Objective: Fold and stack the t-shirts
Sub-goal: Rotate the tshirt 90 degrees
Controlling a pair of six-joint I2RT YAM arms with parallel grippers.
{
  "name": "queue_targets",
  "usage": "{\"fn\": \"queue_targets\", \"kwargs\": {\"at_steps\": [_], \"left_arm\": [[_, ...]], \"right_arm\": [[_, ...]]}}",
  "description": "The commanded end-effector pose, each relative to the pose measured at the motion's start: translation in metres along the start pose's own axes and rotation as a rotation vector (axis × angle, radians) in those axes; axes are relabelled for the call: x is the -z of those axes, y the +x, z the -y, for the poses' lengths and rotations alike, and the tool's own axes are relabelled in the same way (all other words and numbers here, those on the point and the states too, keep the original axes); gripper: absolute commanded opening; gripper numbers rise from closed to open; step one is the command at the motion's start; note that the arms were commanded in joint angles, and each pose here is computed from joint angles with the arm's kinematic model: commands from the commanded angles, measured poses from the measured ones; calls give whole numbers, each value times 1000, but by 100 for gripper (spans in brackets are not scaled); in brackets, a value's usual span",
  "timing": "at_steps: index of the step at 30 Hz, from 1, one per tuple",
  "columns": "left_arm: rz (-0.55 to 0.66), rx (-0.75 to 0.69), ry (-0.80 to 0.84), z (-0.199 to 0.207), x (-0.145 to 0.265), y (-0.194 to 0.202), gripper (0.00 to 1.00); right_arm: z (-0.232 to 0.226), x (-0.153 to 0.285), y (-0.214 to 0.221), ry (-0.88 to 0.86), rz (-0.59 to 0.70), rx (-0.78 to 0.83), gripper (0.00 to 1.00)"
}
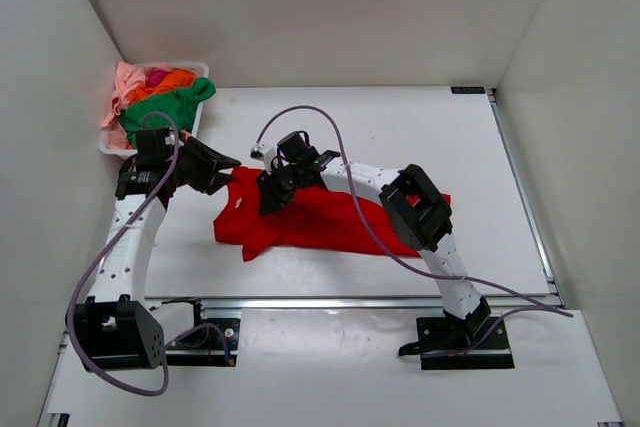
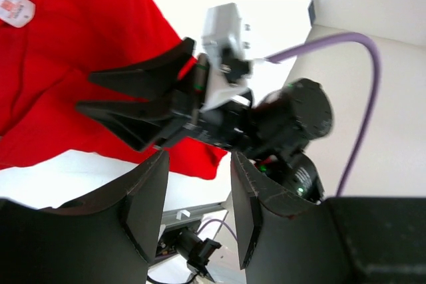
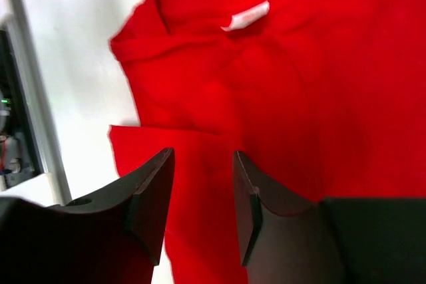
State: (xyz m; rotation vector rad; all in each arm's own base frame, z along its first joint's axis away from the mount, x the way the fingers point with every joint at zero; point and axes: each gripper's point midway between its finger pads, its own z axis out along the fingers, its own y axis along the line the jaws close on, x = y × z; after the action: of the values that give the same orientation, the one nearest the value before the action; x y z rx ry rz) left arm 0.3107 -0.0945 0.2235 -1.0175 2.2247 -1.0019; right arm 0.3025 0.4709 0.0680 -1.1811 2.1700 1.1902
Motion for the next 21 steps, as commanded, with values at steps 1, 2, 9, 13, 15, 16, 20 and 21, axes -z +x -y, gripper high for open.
{"fn": "queue_targets", "kwargs": {"at_steps": [1,2,9,13,15,16,20,21], "left_arm": [[3,-12,75,15,13,6,53],[-1,-13,73,14,13,8,52],[-18,10,84,6,15,16,52],[-6,-8,86,6,16,14,53],[-9,-6,94,7,16,16,52],[-15,-3,90,5,16,18,52],[-15,-4,95,4,15,19,52],[-26,-6,94,2,15,22,52]], "right_arm": [[8,-5,7,51,-13,38,38],[5,-6,6,58,-18,39,38],[15,-11,12,107,-40,40,37],[13,-13,15,103,-52,57,35],[13,-14,19,106,-64,55,30],[9,-14,17,96,-59,56,25],[5,-9,6,92,-41,65,0],[3,-4,0,90,-31,59,0]]}}
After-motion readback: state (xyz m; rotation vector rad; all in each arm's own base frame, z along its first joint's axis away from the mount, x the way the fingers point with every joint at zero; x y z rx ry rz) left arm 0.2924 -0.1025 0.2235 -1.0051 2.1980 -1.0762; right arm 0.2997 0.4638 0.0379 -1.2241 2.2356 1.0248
